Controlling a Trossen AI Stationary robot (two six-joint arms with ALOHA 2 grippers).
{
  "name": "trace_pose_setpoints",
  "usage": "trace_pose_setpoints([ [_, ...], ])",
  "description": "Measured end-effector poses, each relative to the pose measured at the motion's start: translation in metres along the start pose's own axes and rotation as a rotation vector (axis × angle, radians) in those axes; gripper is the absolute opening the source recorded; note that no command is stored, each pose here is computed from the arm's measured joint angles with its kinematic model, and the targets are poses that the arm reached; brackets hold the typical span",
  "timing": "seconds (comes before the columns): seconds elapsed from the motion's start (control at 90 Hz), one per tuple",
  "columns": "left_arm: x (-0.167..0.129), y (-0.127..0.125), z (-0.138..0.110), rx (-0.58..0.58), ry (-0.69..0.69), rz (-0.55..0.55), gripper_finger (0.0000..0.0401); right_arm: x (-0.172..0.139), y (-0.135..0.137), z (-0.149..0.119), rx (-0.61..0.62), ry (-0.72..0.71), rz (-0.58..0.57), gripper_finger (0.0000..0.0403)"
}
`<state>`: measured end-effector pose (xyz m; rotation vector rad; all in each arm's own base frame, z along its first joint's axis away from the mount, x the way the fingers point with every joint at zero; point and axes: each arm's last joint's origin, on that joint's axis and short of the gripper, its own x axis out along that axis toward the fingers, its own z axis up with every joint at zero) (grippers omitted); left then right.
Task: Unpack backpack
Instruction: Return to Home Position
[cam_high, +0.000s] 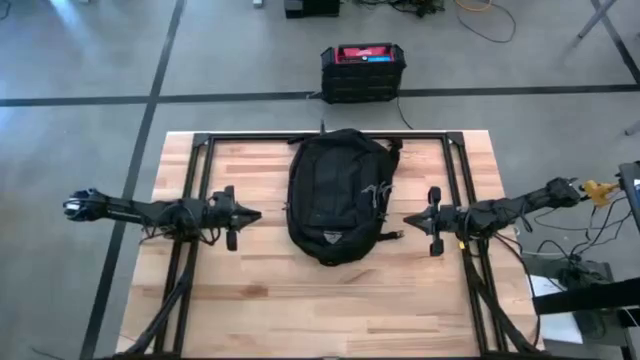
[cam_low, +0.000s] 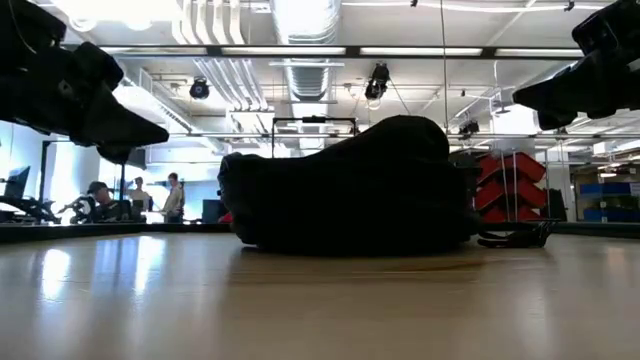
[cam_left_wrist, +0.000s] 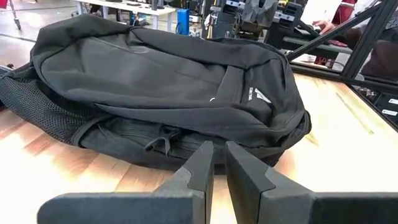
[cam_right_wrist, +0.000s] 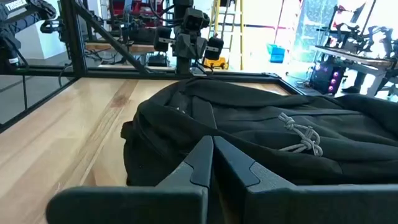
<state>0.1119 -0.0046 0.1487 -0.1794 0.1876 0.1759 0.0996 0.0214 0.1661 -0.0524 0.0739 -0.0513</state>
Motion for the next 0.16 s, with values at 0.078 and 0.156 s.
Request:
trace_pose_setpoints([
  [0.078,0.0002,0.0,-0.0002,0.001,0.003,0.001,0.0025,0.0,0.0,0.0,0.0,0.0,0.0,0.0],
  [0.156,0.0004,0.0,-0.0006,0.002,0.007,0.002,0.0025,0.0,0.0,0.0,0.0,0.0,0.0,0.0],
])
